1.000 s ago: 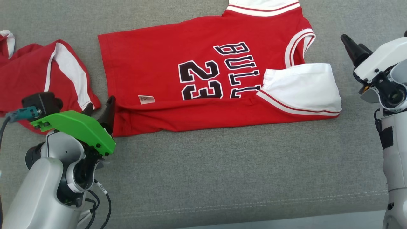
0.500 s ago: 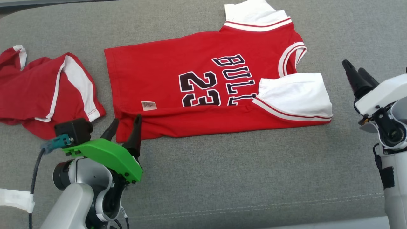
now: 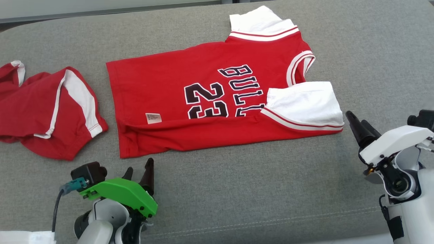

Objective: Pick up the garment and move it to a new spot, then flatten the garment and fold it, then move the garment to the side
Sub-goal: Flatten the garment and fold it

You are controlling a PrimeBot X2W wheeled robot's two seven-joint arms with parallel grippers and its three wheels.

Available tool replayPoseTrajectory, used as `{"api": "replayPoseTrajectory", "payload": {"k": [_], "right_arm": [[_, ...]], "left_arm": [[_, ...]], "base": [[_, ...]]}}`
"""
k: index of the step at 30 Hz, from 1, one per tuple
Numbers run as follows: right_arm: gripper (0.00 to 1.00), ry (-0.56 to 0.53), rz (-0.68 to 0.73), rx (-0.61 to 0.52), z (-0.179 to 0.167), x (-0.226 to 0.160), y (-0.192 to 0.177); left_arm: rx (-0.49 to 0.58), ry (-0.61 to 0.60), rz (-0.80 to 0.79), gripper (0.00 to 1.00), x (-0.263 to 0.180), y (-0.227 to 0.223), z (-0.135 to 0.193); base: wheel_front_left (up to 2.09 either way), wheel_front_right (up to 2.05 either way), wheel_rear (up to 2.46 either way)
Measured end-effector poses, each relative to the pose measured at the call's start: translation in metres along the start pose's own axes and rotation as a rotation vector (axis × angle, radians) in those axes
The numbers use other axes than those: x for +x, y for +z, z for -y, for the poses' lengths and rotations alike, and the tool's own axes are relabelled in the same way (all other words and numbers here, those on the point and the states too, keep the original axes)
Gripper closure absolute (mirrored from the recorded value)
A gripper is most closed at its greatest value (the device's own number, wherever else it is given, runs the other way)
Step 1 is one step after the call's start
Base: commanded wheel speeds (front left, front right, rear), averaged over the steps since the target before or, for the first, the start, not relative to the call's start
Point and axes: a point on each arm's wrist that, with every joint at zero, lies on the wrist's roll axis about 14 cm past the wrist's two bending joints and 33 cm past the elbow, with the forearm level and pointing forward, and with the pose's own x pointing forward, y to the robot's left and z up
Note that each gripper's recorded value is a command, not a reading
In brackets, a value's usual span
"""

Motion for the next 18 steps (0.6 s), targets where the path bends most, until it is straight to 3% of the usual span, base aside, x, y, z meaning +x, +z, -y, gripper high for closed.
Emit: {"api": "replayPoseTrajectory", "payload": {"k": [9, 18], "right_arm": [[0.00, -0.014, -0.064, 0.031, 0.003, 0.003, -0.029], [0.00, -0.034, -0.118, 0.098, 0.009, 0.007, -0.054]], "left_arm": [[-0.196, 0.096, 0.024, 0.00, 0.019, 0.002, -0.025], [-0.274, 0.133, 0.046, 0.00, 0.040, 0.007, -0.037]], "base": [[0.00, 0.00, 0.00], [0.00, 0.00, 0.00]]}}
